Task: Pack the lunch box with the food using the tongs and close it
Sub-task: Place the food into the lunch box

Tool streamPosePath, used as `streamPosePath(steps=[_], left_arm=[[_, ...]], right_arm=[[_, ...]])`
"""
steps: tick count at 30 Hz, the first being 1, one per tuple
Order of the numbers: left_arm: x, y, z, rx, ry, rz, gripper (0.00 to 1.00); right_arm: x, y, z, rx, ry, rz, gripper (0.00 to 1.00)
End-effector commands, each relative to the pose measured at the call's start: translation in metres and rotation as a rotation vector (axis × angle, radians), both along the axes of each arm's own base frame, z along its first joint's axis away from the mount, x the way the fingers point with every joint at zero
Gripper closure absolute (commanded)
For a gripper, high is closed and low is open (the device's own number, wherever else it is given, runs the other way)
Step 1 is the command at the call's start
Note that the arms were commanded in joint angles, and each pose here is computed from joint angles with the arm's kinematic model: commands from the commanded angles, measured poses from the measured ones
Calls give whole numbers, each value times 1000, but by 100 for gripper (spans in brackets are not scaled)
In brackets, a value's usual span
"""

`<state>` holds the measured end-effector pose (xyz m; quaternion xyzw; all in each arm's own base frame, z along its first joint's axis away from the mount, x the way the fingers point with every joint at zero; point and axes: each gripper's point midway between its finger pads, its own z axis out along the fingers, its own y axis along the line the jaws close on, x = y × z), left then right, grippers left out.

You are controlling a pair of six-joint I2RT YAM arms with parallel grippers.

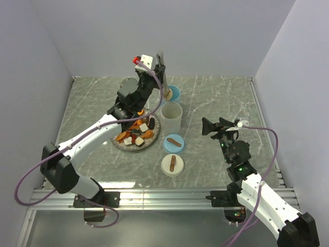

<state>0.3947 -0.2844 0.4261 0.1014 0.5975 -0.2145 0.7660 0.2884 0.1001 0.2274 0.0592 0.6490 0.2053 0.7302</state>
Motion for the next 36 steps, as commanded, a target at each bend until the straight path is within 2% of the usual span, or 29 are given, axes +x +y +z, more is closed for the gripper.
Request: streamPosePath(steps=[1, 5, 6, 12, 16, 20, 21, 25, 31, 36], left_arm=[[3, -7, 42, -42, -113, -14, 82], [13, -15, 46, -48, -126, -7, 82], [20, -19, 40, -10, -132, 7, 82], [40, -29, 36, 17, -128, 29, 81], [46, -30, 32, 16, -126, 49, 73], [48, -29, 31, 10, -125, 59, 58], [49, -29, 30, 12, -124, 63, 57], [50, -27, 30, 14, -124, 68, 57], [43, -16, 31, 19, -130, 92, 63], [14, 30, 43, 7, -144, 187, 64]], right_arm=[[0, -3, 9, 5, -37, -12, 2], [1, -2, 9, 6, -37, -8, 2], [1, -2, 8, 4, -36, -9, 2], [1, -2, 8, 3, -36, -5, 2], [1, -1, 8, 2, -36, -3, 2], [1, -2, 8, 3, -36, -4, 2], [1, -1, 8, 4, -36, -2, 2], [0, -1, 7, 2, -33, -1, 2], [1, -1, 7, 0, -32, -4, 2], [1, -1, 9, 3, -39, -3, 2]])
